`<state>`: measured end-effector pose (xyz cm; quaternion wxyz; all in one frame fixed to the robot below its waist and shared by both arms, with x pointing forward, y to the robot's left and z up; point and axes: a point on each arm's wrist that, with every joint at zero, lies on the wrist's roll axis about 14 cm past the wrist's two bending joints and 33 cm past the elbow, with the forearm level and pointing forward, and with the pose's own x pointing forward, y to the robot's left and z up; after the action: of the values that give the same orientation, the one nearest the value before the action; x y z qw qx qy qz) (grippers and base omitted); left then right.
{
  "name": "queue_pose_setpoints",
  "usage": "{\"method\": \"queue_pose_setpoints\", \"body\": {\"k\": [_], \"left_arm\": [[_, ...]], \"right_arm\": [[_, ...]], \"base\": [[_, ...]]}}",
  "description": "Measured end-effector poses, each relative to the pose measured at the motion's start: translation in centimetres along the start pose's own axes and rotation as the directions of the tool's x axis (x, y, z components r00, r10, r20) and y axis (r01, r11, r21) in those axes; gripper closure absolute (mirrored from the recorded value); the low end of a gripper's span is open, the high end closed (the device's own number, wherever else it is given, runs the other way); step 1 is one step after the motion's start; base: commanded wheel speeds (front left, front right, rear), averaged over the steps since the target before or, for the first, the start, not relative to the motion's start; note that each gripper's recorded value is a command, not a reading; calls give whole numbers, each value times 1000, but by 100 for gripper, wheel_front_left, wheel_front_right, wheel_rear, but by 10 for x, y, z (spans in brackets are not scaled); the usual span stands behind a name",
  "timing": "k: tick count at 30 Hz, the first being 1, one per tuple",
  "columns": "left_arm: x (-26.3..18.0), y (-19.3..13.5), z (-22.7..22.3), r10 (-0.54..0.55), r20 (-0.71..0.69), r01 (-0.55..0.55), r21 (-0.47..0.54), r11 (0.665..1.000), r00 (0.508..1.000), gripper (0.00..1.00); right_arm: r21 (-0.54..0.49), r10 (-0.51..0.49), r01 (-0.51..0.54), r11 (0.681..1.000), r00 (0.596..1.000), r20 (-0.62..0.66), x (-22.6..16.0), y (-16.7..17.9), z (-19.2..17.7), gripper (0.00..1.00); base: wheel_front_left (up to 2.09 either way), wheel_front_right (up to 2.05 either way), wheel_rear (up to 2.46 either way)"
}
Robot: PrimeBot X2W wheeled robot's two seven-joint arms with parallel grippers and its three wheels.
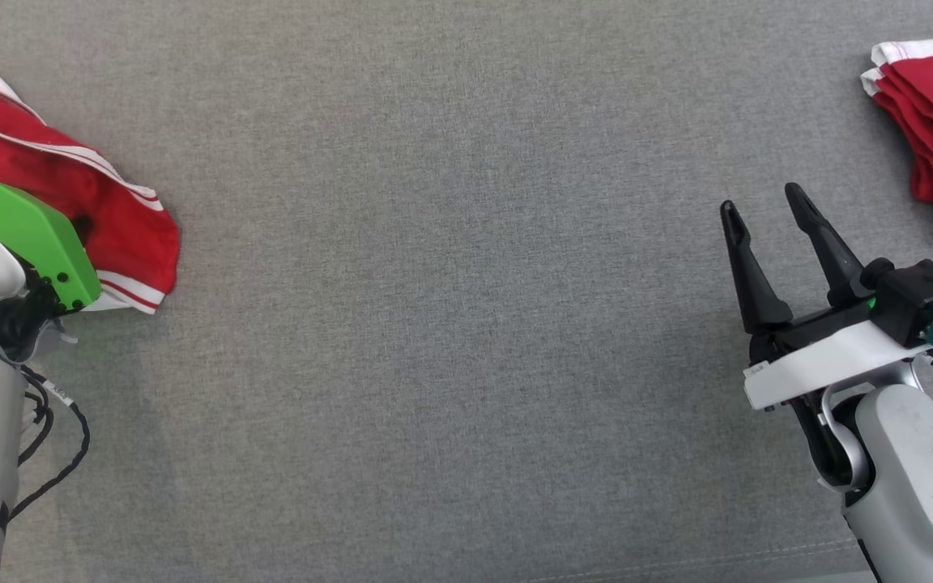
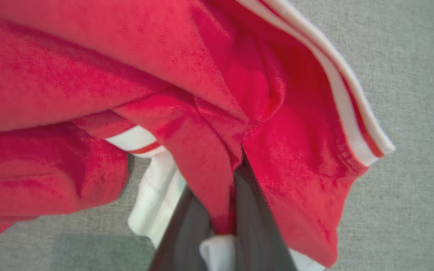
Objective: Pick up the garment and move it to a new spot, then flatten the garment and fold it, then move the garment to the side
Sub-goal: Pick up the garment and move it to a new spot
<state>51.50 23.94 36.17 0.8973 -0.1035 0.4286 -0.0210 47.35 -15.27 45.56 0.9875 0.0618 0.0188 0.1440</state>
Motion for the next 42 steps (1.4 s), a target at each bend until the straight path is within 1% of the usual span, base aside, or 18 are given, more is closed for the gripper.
{"method": "queue_pose_setpoints", "body": {"k": [4,8,11,14,17,20,22,26,28,30,31,32,35,37,39,40,42], "left_arm": [[-10,-8,12,-21,50,19,36,999,999,100],[-31,-10,30,-28,122,15,103,995,992,100],[-51,-18,47,-49,186,17,167,986,981,100],[-72,-32,65,-89,249,29,234,972,964,100],[-94,-53,82,-148,308,54,294,954,940,100],[-120,-89,100,-251,370,119,344,931,895,100],[-138,-114,109,-317,398,146,403,904,861,100],[-177,-169,129,-456,446,199,511,836,770,100],[-192,-197,132,-521,450,226,560,797,725,100],[-208,-232,131,-602,441,277,603,748,665,100],[-215,-244,131,-629,437,291,621,728,643,100],[-224,-260,130,-662,431,302,646,701,614,100],[-248,-294,135,-727,435,328,686,649,531,100],[-257,-312,131,-761,415,346,710,613,498,100],[-257,-325,123,-783,388,368,721,587,487,100],[-255,-329,117,-790,375,384,721,577,484,100],[-242,-330,103,-792,354,414,705,575,497,100]], "right_arm": [[2,8,-8,1000,1000,11,-3,6,6,0],[10,20,-20,1000,1000,24,-9,16,13,0],[10,19,-20,1000,999,47,-16,20,24,0],[18,13,-14,1000,998,61,-25,24,31,0],[25,4,-6,1000,997,79,-35,26,39,0],[26,-15,12,1000,995,97,-48,25,46,0],[22,-28,26,999,994,109,-56,23,51,0],[16,-61,59,998,989,138,-72,16,63,0],[13,-83,82,997,985,153,-80,10,68,0],[12,-111,110,994,980,163,-89,2,72,0],[11,-121,121,993,978,169,-93,0,74,0],[10,-135,135,991,975,174,-98,-4,76,0],[7,-168,170,985,967,193,-109,-14,82,0],[5,-190,193,981,961,201,-117,-20,85,0],[5,-209,212,977,956,206,-122,-25,86,0],[6,-218,222,975,954,208,-125,-28,87,0],[8,-233,236,972,951,205,-129,-31,86,0]], "base": [[0,0,0],[0,0,0],[0,0,0],[0,0,0],[0,0,0],[0,0,0],[0,0,0],[0,0,0],[0,0,0],[0,0,0],[0,0,0],[0,0,0],[0,0,0],[0,0,0],[0,0,0],[0,0,0],[0,0,0]]}}
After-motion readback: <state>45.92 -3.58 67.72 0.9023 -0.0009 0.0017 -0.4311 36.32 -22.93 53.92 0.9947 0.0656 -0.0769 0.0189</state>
